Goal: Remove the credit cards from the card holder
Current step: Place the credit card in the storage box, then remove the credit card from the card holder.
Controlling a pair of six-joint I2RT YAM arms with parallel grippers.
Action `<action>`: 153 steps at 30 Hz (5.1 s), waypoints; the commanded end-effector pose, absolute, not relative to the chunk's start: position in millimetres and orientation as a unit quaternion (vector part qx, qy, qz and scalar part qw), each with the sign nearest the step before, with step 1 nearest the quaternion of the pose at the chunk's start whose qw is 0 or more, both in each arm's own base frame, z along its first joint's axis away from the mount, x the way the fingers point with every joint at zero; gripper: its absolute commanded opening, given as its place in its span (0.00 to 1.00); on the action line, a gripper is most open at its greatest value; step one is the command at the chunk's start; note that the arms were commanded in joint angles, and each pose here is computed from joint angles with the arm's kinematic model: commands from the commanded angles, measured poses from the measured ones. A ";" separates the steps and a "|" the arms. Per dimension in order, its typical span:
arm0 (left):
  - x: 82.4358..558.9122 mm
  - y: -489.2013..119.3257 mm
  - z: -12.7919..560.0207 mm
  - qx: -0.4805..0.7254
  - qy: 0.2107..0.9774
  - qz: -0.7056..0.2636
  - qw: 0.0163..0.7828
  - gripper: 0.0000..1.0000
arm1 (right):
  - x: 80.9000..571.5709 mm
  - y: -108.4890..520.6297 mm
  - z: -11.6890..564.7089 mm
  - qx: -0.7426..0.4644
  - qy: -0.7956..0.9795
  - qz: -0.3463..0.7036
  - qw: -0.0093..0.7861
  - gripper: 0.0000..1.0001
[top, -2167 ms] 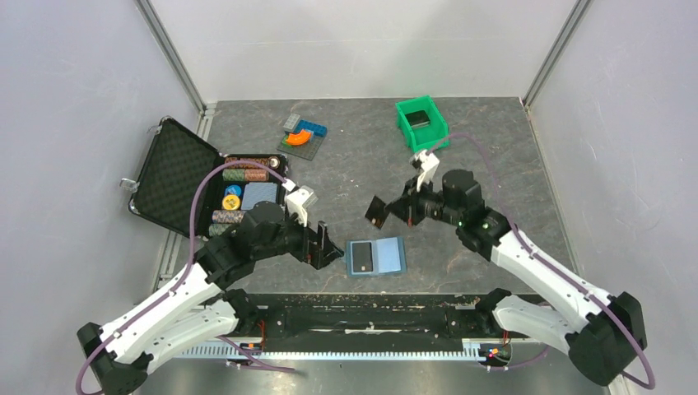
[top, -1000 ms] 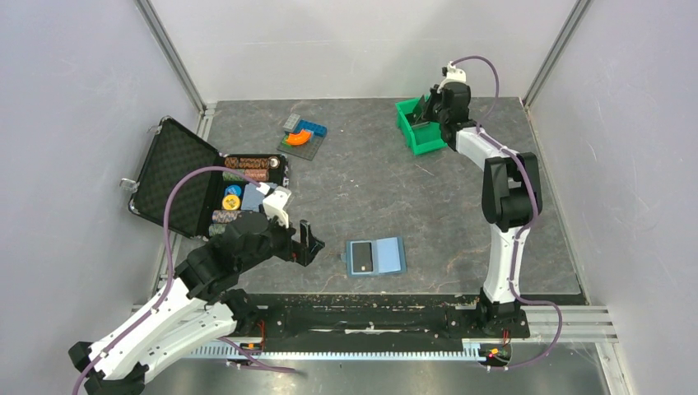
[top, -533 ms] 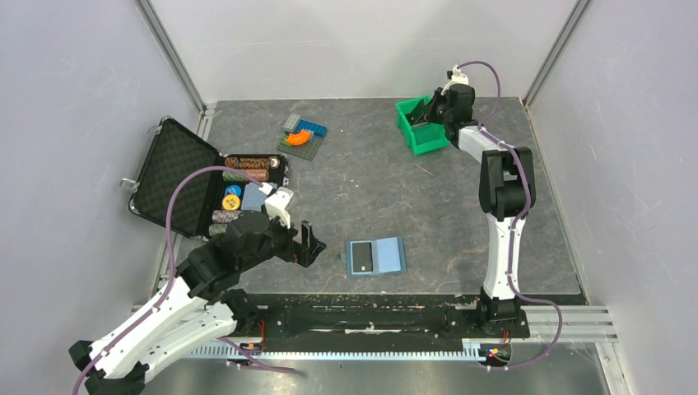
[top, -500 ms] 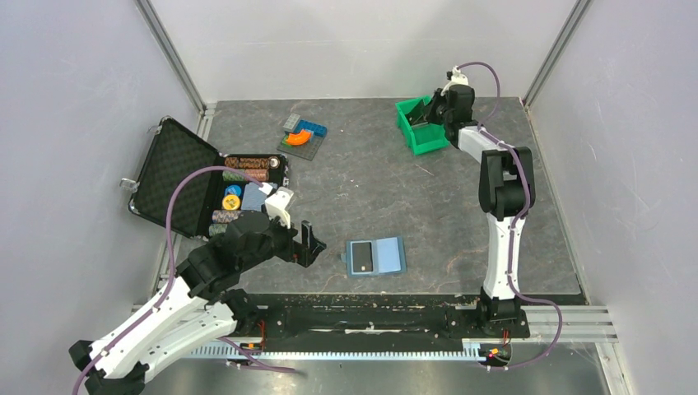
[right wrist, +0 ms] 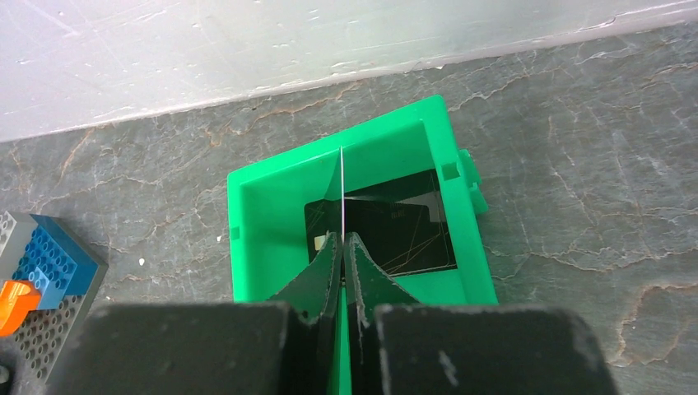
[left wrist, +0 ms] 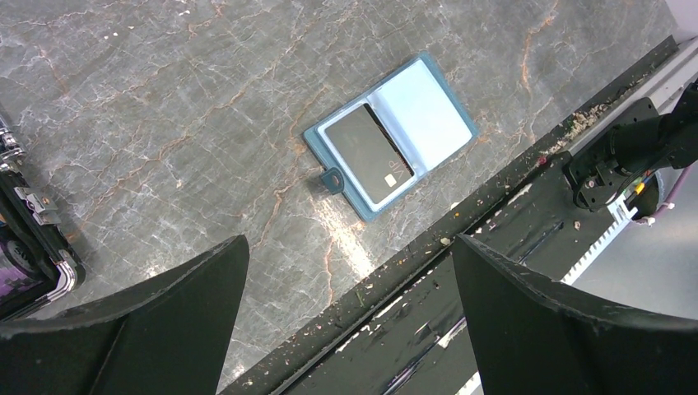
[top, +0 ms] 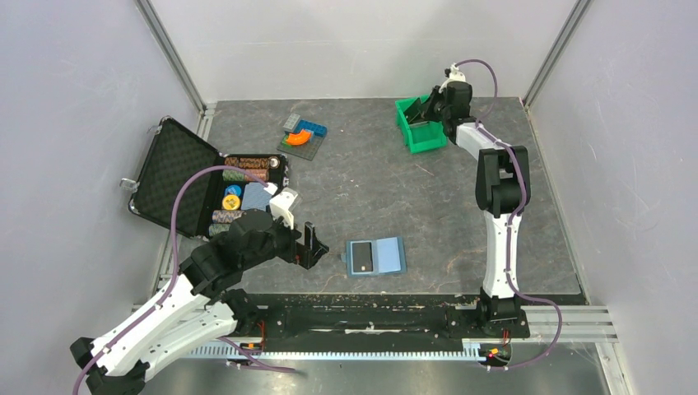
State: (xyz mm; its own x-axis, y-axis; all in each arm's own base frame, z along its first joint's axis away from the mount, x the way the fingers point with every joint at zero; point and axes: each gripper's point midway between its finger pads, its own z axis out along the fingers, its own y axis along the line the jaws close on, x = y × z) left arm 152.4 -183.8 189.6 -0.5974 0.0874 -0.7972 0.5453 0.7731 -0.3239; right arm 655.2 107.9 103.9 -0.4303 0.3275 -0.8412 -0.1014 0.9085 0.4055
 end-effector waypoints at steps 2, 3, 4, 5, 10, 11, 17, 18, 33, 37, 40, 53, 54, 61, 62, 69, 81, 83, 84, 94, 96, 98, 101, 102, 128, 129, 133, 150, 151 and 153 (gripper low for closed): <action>155.3 -188.7 201.4 0.209 0.830 -0.289 0.429 1.00 | 664.0 105.2 107.3 0.077 0.818 0.200 0.534 0.03; 155.2 -188.8 201.9 0.209 0.829 -0.290 0.429 1.00 | 664.3 104.8 106.3 0.080 0.818 0.199 0.534 0.04; 155.0 -188.8 202.3 0.209 0.829 -0.290 0.430 1.00 | 665.1 104.0 105.8 0.082 0.818 0.199 0.534 0.04; 155.0 -188.7 201.8 0.209 0.829 -0.290 0.429 1.00 | 666.1 103.9 105.4 0.084 0.818 0.198 0.534 0.05; 155.2 -189.3 203.2 0.209 0.828 -0.292 0.431 1.00 | 669.2 101.2 102.8 0.100 0.818 0.197 0.531 0.12; 155.1 -189.7 203.3 0.210 0.828 -0.293 0.430 1.00 | 669.5 100.7 103.0 0.103 0.818 0.196 0.531 0.13; 154.9 -190.0 203.6 0.213 0.827 -0.293 0.431 1.00 | 674.0 95.9 112.7 0.105 0.813 0.189 0.541 0.19; 154.8 -190.0 203.7 0.213 0.826 -0.293 0.431 1.00 | 674.3 95.1 114.3 0.105 0.813 0.186 0.542 0.20; 154.0 -196.9 208.9 0.209 0.820 -0.313 0.432 1.00 | 671.0 71.7 158.3 0.102 0.806 0.167 0.559 0.34; 155.8 -195.2 207.8 0.208 0.823 -0.306 0.432 1.00 | 659.7 73.5 183.7 0.090 0.803 0.174 0.562 0.34; 158.4 -189.5 207.2 0.201 0.826 -0.292 0.438 1.00 | 635.9 76.9 192.5 0.094 0.813 0.183 0.544 0.34; 170.9 -164.8 210.6 0.159 0.837 -0.237 0.467 1.00 | 453.5 126.5 174.3 0.071 0.867 0.176 0.460 0.44; 171.5 -161.5 212.4 0.154 0.835 -0.234 0.474 1.00 | 436.2 132.9 166.8 0.064 0.872 0.174 0.452 0.44; 170.8 -149.9 221.9 0.132 0.819 -0.237 0.505 1.00 | 322.9 211.8 124.6 -0.033 0.870 0.275 0.408 0.42; 168.8 -152.8 220.0 0.134 0.820 -0.244 0.500 1.00 | 307.6 223.2 121.6 -0.051 0.865 0.300 0.399 0.41; 158.2 -188.8 205.6 0.150 0.834 -0.308 0.432 0.96 | 227.4 265.5 107.6 -0.124 0.834 0.405 0.354 0.36; 162.9 -258.6 166.0 0.127 0.841 -0.411 0.328 0.35 | 181.7 256.1 70.4 -0.144 0.830 0.416 0.343 0.34; 165.4 -268.4 157.8 0.123 0.839 -0.425 0.318 0.25 | 181.6 251.4 63.6 -0.149 0.835 0.402 0.345 0.34; 166.3 -273.0 151.9 0.124 0.840 -0.428 0.310 0.21 | 182.2 248.6 60.5 -0.150 0.838 0.394 0.346 0.35; 170.9 -289.5 96.8 0.123 0.859 -0.423 0.262 0.02 | 175.8 252.9 67.0 -0.138 0.824 0.427 0.346 0.33; 172.5 -290.9 92.9 0.122 0.857 -0.424 0.265 0.02 | 175.1 256.9 73.9 -0.136 0.815 0.442 0.348 0.33; 173.4 -292.7 85.7 0.124 0.860 -0.422 0.260 0.02 | 173.5 261.4 80.0 -0.133 0.808 0.459 0.344 0.33; 176.0 -297.4 79.7 0.123 0.859 -0.425 0.256 0.02 | 170.8 268.1 87.0 -0.135 0.799 0.480 0.337 0.32; 178.0 -298.6 77.4 0.121 0.860 -0.423 0.257 0.02 | 172.3 269.3 87.8 -0.133 0.798 0.481 0.337 0.32; 170.0 -267.0 22.4 0.087 0.895 -0.362 0.246 0.02 | 171.3 272.6 36.4 -0.098 0.836 0.464 0.277 0.25; 169.3 -267.6 22.1 0.089 0.895 -0.363 0.245 0.02 | 171.7 272.4 36.9 -0.097 0.835 0.464 0.278 0.25; 167.6 -268.4 19.2 0.092 0.896 -0.364 0.239 0.02 | 172.0 275.9 40.0 -0.101 0.834 0.467 0.277 0.24; 162.7 -266.3 14.7 0.086 0.899 -0.364 0.227 0.03 | 185.3 288.0 38.2 -0.095 0.851 0.431 0.284 0.20; 162.3 -266.2 14.6 0.087 0.899 -0.364 0.227 0.03 | 186.0 287.7 38.6 -0.095 0.852 0.429 0.286 0.20; 162.7 -265.9 14.4 0.085 0.900 -0.364 0.227 0.03 | 187.7 286.4 38.4 -0.093 0.855 0.421 0.289 0.20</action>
State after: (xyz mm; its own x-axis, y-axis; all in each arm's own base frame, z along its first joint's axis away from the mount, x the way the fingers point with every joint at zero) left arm 166.0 -268.4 20.5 -0.8694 0.0002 -0.4942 0.3447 0.7168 -0.6061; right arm 174.8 283.8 30.8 -0.8444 0.0674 -0.5315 -0.3904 0.6020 0.6966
